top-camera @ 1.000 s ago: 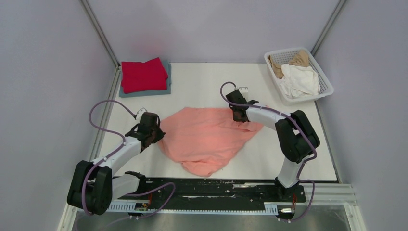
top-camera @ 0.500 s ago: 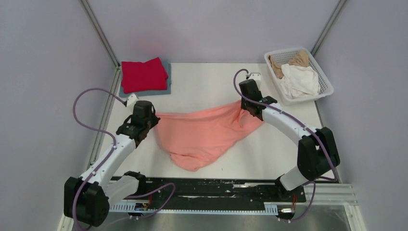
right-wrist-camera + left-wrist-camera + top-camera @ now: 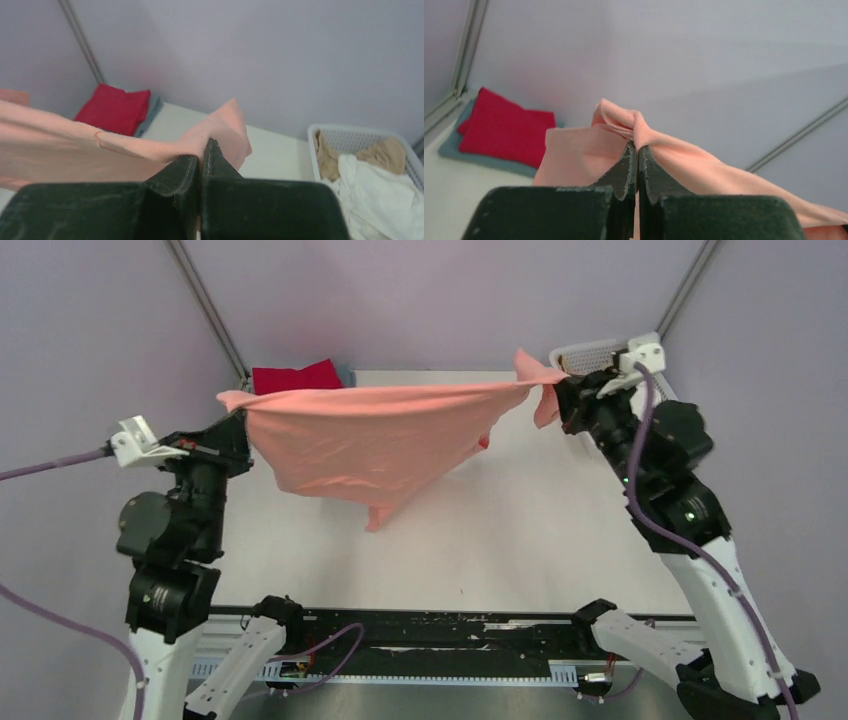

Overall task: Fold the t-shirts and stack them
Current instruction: Flatten out the tshirt

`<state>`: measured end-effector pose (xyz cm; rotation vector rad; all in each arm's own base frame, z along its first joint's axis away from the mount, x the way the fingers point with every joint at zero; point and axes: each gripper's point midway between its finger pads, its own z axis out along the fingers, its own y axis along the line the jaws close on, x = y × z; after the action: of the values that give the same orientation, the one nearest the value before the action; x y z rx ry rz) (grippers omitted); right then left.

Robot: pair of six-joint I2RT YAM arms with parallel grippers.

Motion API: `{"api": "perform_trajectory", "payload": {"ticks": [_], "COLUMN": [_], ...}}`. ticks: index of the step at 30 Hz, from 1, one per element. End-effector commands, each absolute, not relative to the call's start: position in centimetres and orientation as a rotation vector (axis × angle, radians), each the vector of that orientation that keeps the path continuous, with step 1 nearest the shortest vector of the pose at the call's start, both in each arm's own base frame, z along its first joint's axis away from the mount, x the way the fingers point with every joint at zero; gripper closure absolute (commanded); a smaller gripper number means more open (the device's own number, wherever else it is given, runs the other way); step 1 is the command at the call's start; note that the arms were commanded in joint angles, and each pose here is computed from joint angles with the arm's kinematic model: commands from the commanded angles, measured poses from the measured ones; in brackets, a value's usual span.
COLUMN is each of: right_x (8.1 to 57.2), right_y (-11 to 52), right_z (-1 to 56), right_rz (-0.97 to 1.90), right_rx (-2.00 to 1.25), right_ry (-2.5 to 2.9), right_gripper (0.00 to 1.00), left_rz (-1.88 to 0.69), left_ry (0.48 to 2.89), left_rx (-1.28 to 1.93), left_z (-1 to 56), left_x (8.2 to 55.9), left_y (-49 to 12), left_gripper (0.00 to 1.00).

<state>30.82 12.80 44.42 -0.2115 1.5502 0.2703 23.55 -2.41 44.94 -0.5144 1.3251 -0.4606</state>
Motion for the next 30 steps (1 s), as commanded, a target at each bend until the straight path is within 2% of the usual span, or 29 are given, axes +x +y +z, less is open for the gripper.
{"api": "perform_trajectory", "payload": {"ticks": [1, 4, 8, 12, 16, 20, 23, 26, 27, 29, 30], "right_x": [23.4, 20.0, 18.3, 20.2, 25.6, 32.7, 39.4, 45.7, 47.6, 50.8, 52.4], "right_y": [13.0, 13.2, 12.2, 10.2, 8.4, 7.3, 7.7, 7.7, 7.8, 8.5, 8.9], "right_z": [54.2, 57.7, 60.9, 62.7, 61.8, 58.1, 52.1, 43.6, 40.4, 33.8, 30.8], "right_rz": [0.412, 0.457, 0.429, 0.32, 0.132, -0.086, -0.122, -0.064, -0.053, -0.035, -0.028], "right_rx": [-0.379, -0.466, -0.472, -0.357, -0.22, -0.106, -0.114, -0.118, -0.119, -0.146, -0.153], "right_ry": [1.244, 1.146, 1.086, 1.091, 1.168, 1.285, 1.421, 1.588, 1.643, 1.742, 1.782], "right_gripper": [1.0, 1.0, 1.0, 1.0, 1.0, 1.0, 1.0, 0.99, 0.98, 0.96, 0.95], "left_rz": [-0.468, -0.512, -0.541, -0.53, -0.454, -0.342, -0.199, -0.097, -0.032, 0.012, -0.003], "left_ry": [1.111, 1.034, 0.982, 0.996, 1.118, 1.344, 1.559, 1.721, 1.829, 1.982, 2.04], "left_rx": [-0.342, -0.258, -0.154, -0.161, -0.257, -0.4, -0.514, -0.614, -0.628, -0.648, -0.655], "left_z": [54.4, 57.9, 61.0, 61.1, 57.6, 50.4, 41.1, 32.6, 27.8, 21.3, 19.3], "left_x": [17.7, 14.9, 11.9, 12.1, 16.9, 24.0, 29.6, 33.2, 34.5, 36.2, 36.9], "left_y": [-1.7, -2.2, -2.9, -2.8, -2.3, -2.1, -2.0, -2.1, -2.3, -3.2, -3.7], "left_gripper": [1.0, 1.0, 1.0, 1.0, 1.0, 1.0, 1.0, 0.88, 0.87, 0.77, 0.66]}}
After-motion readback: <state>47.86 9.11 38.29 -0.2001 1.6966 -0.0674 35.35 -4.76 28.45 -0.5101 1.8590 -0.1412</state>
